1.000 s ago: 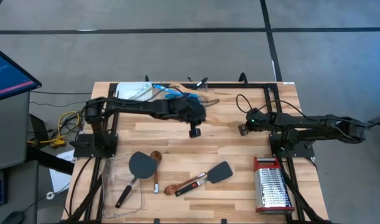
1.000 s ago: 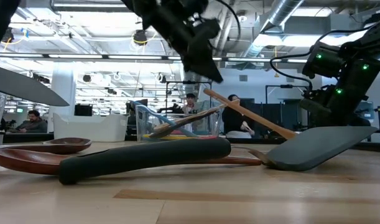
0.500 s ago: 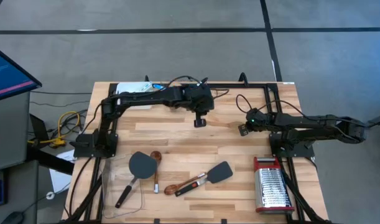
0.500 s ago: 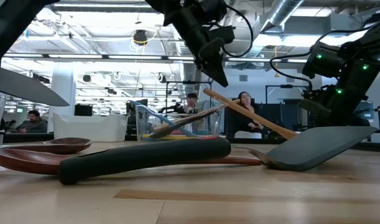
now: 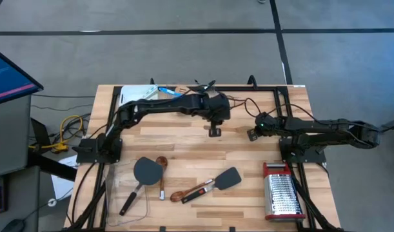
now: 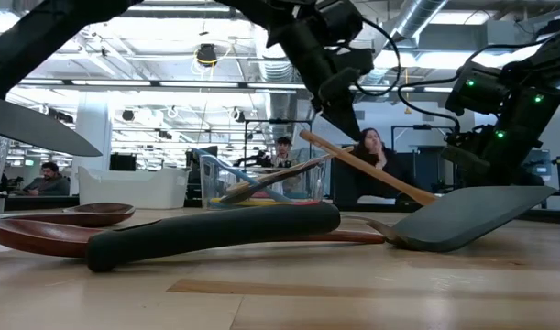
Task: Pick & Place Kitchen Items
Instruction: Put the brown slotted spoon into the top transparent bin
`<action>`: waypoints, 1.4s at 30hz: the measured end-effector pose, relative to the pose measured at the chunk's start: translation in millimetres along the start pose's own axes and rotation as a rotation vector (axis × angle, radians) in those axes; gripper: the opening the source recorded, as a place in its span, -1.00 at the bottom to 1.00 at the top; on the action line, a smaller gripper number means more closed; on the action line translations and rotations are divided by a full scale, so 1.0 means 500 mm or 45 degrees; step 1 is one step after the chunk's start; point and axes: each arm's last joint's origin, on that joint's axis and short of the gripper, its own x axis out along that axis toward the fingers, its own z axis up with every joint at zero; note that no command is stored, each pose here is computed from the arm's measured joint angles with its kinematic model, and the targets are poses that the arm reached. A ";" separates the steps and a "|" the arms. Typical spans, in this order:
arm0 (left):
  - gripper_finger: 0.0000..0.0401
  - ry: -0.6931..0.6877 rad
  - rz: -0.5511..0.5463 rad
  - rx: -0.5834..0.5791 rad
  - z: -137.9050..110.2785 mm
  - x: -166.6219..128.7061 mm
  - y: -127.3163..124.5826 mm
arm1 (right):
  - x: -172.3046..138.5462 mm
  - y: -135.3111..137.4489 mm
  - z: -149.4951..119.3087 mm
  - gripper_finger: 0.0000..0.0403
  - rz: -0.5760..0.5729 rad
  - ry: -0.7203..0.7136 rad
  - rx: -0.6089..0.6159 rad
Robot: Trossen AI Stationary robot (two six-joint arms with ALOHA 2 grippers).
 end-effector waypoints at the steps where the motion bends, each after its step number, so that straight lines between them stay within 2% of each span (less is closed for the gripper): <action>1: -0.99 0.045 -0.014 -0.022 -0.005 -0.007 -0.004 | 0.000 0.000 0.000 -1.00 0.000 0.000 -0.003; 6: -0.99 0.234 -0.075 -0.030 -0.031 -0.021 -0.021 | 0.000 0.000 0.000 -1.00 0.001 0.001 -0.004; 12: -0.92 0.224 -0.079 -0.035 -0.028 -0.026 -0.025 | 0.000 0.000 0.000 -1.00 0.000 0.002 -0.007; 23: -0.47 0.216 -0.076 -0.064 -0.026 -0.026 -0.025 | 0.000 0.001 0.000 -1.00 0.024 0.017 -0.038; 30: -0.18 0.194 -0.178 -0.112 -0.024 -0.027 -0.035 | 0.000 0.002 0.000 -1.00 0.032 0.022 -0.040; 34: -0.08 0.206 -0.196 -0.168 -0.029 -0.022 -0.040 | 0.000 0.002 0.000 -1.00 0.032 0.022 -0.040; 38: -0.04 0.290 -0.203 -0.168 -0.058 0.000 -0.049 | 0.000 0.002 0.000 -1.00 0.032 0.022 -0.040; 42: -0.04 0.302 -0.204 -0.168 -0.082 0.027 -0.057 | 0.000 0.002 0.000 -1.00 0.031 0.021 -0.040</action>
